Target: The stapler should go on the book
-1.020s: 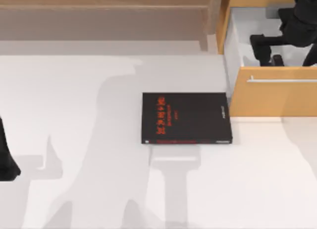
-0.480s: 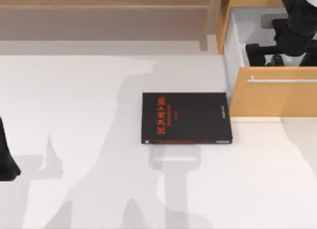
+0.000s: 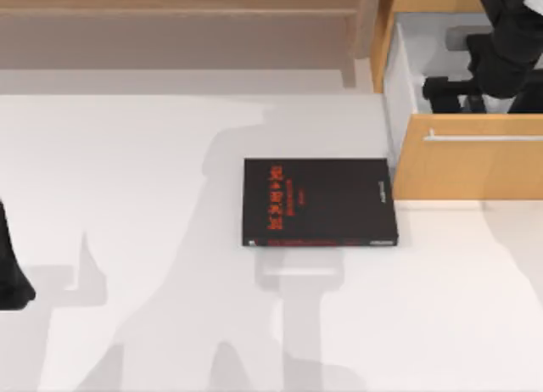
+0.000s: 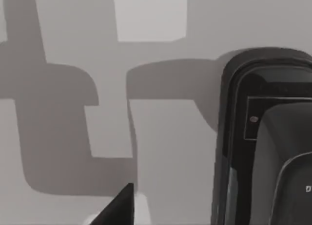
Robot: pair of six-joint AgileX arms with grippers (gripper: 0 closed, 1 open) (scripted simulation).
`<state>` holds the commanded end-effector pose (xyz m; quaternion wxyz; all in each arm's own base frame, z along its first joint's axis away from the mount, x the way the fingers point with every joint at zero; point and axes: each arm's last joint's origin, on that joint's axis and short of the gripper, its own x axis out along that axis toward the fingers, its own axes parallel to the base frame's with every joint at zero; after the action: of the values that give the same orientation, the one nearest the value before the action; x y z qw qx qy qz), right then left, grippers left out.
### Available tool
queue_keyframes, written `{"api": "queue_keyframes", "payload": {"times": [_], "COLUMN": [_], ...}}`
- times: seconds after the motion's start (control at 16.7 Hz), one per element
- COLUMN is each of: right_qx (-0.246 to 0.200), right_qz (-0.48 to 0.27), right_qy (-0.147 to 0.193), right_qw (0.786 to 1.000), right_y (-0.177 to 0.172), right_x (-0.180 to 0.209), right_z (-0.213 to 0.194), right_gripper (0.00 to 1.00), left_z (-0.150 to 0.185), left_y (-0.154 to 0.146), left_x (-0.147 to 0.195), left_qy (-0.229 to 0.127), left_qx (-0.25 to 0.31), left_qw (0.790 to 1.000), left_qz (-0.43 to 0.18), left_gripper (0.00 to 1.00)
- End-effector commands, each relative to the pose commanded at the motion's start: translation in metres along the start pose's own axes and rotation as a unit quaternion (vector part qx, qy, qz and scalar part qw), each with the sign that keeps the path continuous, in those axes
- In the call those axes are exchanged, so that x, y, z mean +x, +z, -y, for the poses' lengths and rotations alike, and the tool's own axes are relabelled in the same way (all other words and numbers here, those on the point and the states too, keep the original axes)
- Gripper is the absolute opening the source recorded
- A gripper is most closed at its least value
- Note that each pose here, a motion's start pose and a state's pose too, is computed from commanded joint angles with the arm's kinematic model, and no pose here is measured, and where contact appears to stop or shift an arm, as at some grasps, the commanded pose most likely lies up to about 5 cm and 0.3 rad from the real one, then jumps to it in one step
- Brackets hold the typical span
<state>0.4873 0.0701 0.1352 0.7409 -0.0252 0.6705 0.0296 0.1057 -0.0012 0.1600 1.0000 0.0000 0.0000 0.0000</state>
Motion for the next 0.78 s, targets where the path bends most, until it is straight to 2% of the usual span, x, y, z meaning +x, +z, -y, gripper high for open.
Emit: {"api": "queue_keyframes", "payload": {"times": [0.54, 0.78], "right_qx": [0.0, 0.0], "right_qz": [0.0, 0.0], "right_qy": [0.0, 0.0], "right_qw": [1.0, 1.0], "right_y": [0.0, 0.0], "right_x": [0.0, 0.0], "right_z": [0.0, 0.0], "right_gripper": [0.02, 0.0], "left_z": [0.0, 0.0], "left_y": [0.0, 0.0], "left_x": [0.0, 0.0], "left_qy": [0.0, 0.0], "left_qx": [0.0, 0.0], "left_qw": [1.0, 1.0], "left_qz": [0.0, 0.0], "left_gripper": [1.0, 1.0]}}
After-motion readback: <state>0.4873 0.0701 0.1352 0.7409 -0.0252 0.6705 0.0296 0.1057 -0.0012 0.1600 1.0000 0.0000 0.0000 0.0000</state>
